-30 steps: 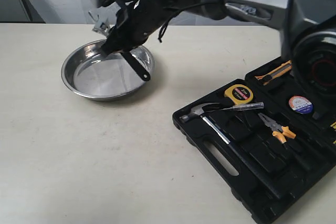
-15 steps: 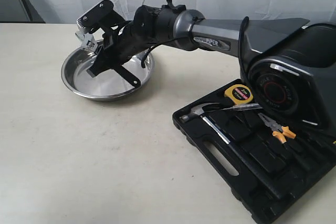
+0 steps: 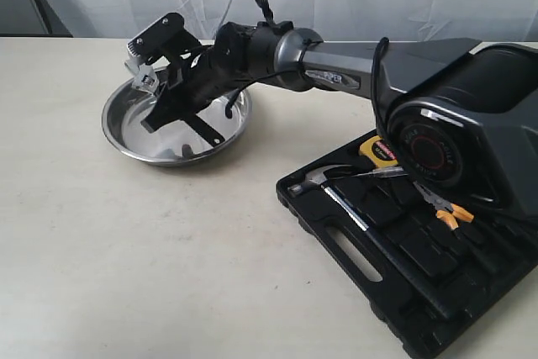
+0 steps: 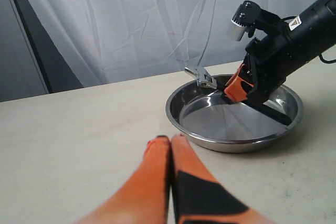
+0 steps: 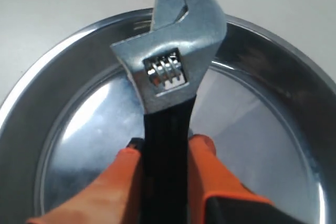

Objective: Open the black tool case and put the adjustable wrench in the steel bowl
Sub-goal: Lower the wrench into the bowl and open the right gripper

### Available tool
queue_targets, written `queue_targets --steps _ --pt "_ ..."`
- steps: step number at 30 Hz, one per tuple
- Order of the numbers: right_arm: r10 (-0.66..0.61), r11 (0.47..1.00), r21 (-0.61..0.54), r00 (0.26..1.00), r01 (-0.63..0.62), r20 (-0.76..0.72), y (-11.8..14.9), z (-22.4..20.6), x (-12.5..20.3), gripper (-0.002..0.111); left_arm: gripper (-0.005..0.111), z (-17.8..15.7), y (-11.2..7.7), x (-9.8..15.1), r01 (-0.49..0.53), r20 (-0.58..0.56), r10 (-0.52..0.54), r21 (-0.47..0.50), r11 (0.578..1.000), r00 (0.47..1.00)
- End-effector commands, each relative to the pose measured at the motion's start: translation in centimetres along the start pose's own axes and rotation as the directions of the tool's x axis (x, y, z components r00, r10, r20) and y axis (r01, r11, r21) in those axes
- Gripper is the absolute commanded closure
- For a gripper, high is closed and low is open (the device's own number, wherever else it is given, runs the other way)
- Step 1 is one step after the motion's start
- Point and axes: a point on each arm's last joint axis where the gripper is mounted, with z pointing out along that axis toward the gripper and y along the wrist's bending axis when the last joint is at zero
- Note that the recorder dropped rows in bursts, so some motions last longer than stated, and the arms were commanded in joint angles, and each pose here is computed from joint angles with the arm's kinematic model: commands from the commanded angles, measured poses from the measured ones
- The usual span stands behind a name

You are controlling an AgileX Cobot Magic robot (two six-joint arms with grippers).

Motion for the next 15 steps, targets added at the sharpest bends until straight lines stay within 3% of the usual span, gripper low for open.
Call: queue_targets --steps 1,15 --pt "0.001 0.999 -0.039 1.000 -0.002 -0.026 0.22 -0.77 -0.46 0.109 0.106 0.01 -0.01 -0.11 -0.004 0.005 0.004 0.003 1.000 1.000" --pt "0.002 0.996 -0.087 0.994 -0.011 -0.108 0.66 -0.78 0.33 0.109 0.106 0.01 -0.01 -0.11 -0.004 0.005 0.004 0.003 1.000 1.000"
